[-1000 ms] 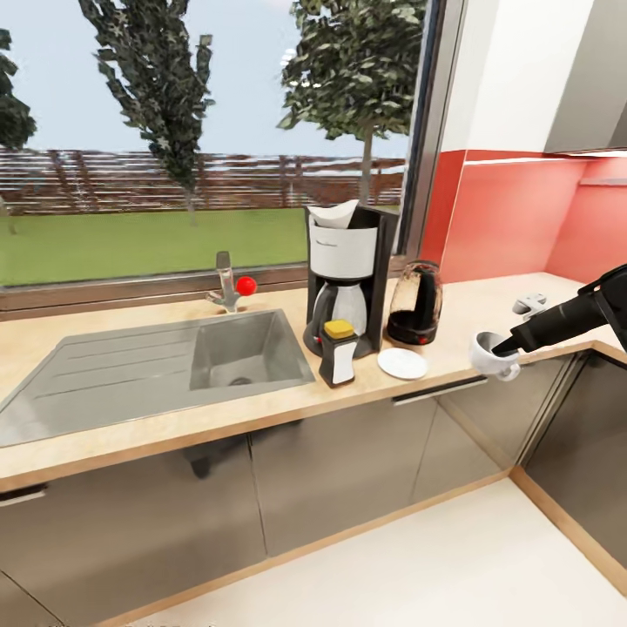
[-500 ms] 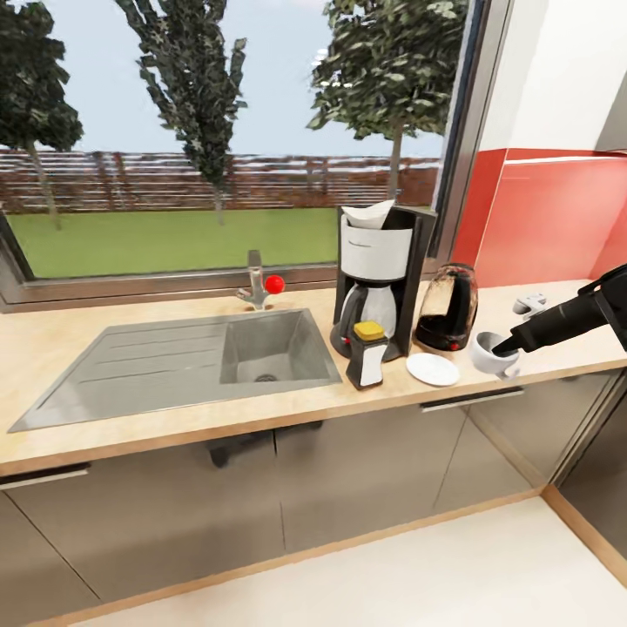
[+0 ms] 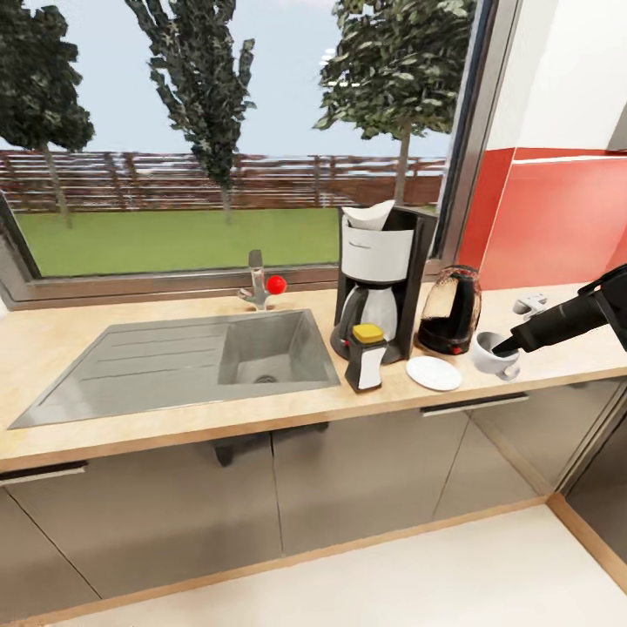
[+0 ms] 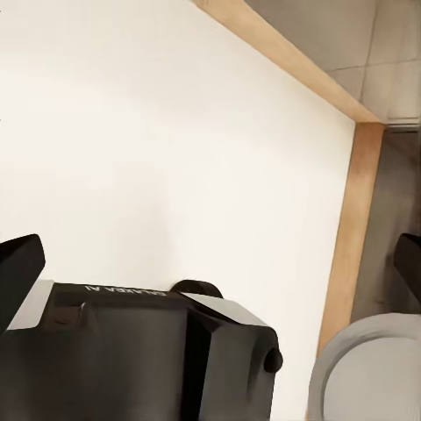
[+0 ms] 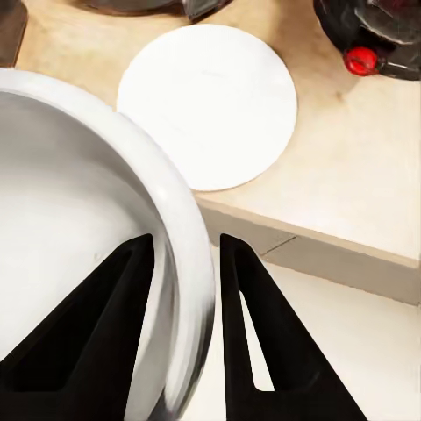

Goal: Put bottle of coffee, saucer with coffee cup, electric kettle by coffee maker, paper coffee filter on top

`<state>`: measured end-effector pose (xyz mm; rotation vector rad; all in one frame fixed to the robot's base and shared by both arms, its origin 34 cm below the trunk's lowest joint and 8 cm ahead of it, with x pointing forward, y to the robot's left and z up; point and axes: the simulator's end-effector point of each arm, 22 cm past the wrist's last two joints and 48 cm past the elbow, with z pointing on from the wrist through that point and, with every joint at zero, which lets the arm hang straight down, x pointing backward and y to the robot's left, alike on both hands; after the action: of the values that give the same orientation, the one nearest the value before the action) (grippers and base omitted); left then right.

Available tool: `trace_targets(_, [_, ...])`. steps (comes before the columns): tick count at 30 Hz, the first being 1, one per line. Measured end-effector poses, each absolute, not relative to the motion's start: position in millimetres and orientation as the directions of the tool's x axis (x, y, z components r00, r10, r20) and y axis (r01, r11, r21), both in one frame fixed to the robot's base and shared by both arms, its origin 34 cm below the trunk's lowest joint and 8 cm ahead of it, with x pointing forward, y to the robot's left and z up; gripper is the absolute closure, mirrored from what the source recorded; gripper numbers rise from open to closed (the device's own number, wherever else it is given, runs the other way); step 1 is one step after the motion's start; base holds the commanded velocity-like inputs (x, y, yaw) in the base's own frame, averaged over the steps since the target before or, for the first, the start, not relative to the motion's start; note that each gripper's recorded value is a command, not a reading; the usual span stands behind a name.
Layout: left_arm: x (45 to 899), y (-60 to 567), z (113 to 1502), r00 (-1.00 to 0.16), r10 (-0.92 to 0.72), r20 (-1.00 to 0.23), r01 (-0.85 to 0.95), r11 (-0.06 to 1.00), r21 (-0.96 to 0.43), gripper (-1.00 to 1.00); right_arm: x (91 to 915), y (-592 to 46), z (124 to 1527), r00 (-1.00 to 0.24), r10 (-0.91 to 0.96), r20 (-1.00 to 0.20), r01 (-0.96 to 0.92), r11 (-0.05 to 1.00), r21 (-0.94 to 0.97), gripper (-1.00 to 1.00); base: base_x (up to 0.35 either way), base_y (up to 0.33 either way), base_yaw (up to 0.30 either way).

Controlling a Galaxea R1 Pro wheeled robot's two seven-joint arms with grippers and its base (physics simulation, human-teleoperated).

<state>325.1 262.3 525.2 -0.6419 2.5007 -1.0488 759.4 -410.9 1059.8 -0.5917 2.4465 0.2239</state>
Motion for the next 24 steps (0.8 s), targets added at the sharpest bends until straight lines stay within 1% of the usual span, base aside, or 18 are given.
trace_targets(3, [325.1,262.3,525.1,-0.835,-0.531,-0.144,-0.27,0.623,-0.734,-1.0,759.4,-411.0,1059.7,-0.717,-0.361,-0.596,-0.463,0.886,0.021,1.0,0.002,-0.005,0.201])
trace_targets(7, [325.2,262.3,525.1,-0.835,-0.531,-0.144,-0.27,0.623,-0.734,-1.0,759.3,-411.2,1059.7,-0.718,-0.36,-0.596,-0.462,0.886,0.022,1.0,0.001,-0.001,0.071])
trace_targets(15, [325.1,262.2,525.1,-0.835,-0.531,-0.144,-0.27,0.623,-0.734,-1.0,759.4,-411.3,1059.7,-0.718,-0.359,-0.597,-0.462,0.887,0.022,1.0,0.003,-0.004,0.014])
trace_targets(24, [325.1,262.2,525.1,-0.835,-0.531,-0.144,-0.27,0.623,-0.734,-1.0,760.3,-407.6,1058.1,-0.718,-0.361,-0.596,-0.467,0.884,0.026,1.0,0.056,-0.064,0.001])
